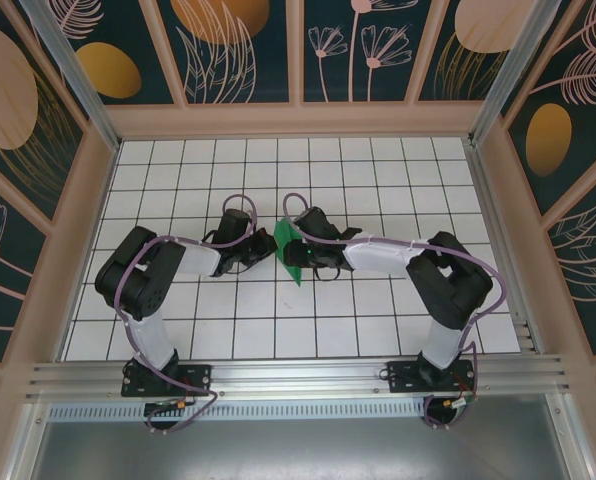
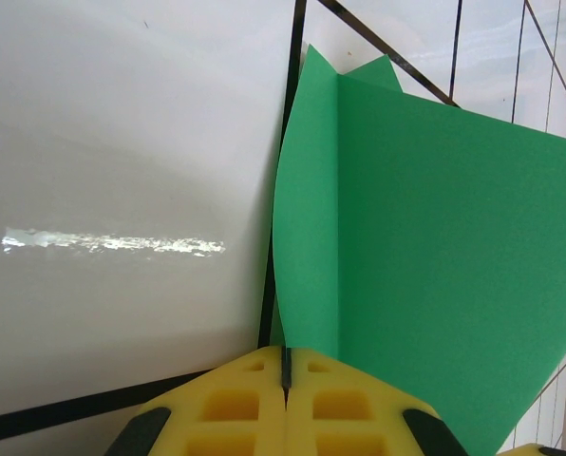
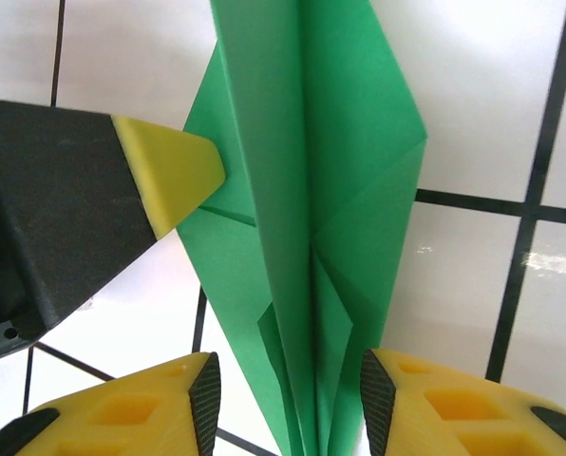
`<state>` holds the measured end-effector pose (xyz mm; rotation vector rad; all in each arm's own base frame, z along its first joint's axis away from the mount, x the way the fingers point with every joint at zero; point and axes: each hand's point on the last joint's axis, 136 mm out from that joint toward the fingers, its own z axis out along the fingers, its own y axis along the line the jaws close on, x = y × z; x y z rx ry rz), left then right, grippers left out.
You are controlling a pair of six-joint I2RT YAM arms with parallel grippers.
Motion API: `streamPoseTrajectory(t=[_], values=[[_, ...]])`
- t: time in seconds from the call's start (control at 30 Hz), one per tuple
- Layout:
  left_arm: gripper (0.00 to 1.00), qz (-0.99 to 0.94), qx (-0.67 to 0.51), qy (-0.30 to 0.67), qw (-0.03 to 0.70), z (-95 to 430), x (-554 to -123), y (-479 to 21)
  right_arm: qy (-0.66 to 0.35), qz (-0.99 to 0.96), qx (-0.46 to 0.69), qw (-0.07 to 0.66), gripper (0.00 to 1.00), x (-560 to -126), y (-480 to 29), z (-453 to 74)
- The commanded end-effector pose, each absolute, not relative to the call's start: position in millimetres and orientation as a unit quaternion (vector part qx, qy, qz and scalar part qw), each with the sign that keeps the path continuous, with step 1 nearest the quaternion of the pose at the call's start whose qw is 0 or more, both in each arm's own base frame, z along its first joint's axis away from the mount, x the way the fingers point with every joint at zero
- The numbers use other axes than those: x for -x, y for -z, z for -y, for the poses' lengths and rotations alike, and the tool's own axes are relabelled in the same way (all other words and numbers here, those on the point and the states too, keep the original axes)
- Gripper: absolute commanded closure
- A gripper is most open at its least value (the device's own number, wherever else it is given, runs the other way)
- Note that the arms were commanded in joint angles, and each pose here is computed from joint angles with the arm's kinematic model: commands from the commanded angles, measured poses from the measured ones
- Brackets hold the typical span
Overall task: Fold a paper plane with a square sheet of paper (pick it up from the middle)
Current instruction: Move the paper plane to the top-center of the table.
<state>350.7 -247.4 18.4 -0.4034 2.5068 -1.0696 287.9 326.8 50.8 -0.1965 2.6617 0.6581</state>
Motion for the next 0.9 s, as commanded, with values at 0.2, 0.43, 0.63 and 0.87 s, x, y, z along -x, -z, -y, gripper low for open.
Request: streamPoseTrajectory(t=[0.2, 0.43, 0.63, 0.87], values=[[1.00, -0.897, 0.135, 0.376, 0.191, 246.8, -347.7, -18.7, -0.239, -0.950, 0.089, 0.182, 0.56, -288.6, -41.2, -340.2], [1.00, -0.897, 0.136, 0.375, 0.191, 245.8, -347.4, -18.8, -0.224, -0.952, 0.092, 0.189, 0.66, -295.9, -36.9, -341.6], [1.00, -0.897, 0.137, 0.373, 0.192, 244.7, -345.7, -19.2, -0.183, -0.959, 0.094, 0.197, 0.73, -301.5, -27.2, -339.1], [0.96, -0.901, 0.140, 0.359, 0.199, 238.8, -345.8, -20.9, -0.150, -0.962, 0.095, 0.206, 0.78, -302.8, -21.2, -338.3]])
